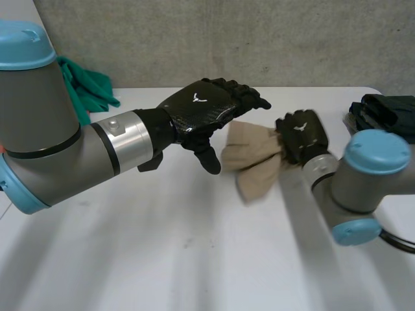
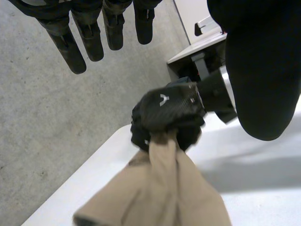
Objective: Fold the laundry.
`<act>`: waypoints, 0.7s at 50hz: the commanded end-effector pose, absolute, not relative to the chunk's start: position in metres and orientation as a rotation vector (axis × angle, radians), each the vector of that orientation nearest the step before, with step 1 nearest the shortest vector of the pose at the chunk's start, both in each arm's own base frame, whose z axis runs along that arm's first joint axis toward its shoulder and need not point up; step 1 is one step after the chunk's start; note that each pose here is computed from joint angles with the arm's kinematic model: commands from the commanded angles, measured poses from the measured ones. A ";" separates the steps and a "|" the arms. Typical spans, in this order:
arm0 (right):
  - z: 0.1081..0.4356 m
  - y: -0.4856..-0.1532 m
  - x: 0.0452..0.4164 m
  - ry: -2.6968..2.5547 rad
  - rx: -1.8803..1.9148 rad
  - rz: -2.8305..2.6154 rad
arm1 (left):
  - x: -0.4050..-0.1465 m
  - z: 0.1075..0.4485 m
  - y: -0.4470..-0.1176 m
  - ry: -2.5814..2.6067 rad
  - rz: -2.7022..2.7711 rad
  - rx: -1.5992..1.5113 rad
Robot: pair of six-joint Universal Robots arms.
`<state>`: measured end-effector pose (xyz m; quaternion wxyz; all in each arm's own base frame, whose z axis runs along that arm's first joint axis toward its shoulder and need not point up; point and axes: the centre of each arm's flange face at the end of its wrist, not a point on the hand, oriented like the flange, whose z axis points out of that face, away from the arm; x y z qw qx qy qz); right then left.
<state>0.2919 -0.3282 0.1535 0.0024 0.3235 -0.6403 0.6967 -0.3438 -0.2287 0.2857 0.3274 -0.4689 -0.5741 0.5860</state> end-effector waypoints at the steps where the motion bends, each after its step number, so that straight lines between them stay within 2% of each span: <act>1: 0.177 -0.373 0.265 -1.827 1.037 2.385 | -0.339 0.286 -0.228 -1.515 1.536 -1.222; 9: 0.252 -0.430 0.237 -1.476 0.775 2.849 | -0.342 0.289 -0.227 -1.490 1.555 -1.224; 10: 0.267 -0.441 0.225 -1.438 0.708 2.916 | -0.343 0.289 -0.227 -1.488 1.555 -1.224; 13: 0.284 -0.459 0.203 -1.396 0.628 2.990 | -0.343 0.291 -0.227 -1.490 1.548 -1.212; 14: 0.289 -0.472 0.183 -1.378 0.577 3.010 | -0.343 0.291 -0.227 -1.490 1.547 -1.210; 18: 0.293 -0.501 0.131 -1.348 0.503 3.016 | -0.342 0.294 -0.226 -1.485 1.552 -1.205; 22: 0.280 -0.526 0.086 -1.308 0.505 3.009 | -0.342 0.295 -0.226 -1.477 1.563 -1.205; 26: 0.253 -0.544 0.043 -1.366 0.512 2.971 | -0.343 0.297 -0.227 -1.464 1.578 -1.206; 27: 0.235 -0.551 0.025 -1.409 0.519 2.943 | -0.343 0.297 -0.227 -1.466 1.584 -1.205; 30: 0.209 -0.557 0.004 -1.480 0.547 2.901 | -0.343 0.297 -0.228 -1.480 1.598 -1.196; 35: 0.142 -0.557 -0.032 -1.695 0.638 2.798 | -0.344 0.296 -0.228 -1.493 1.613 -1.188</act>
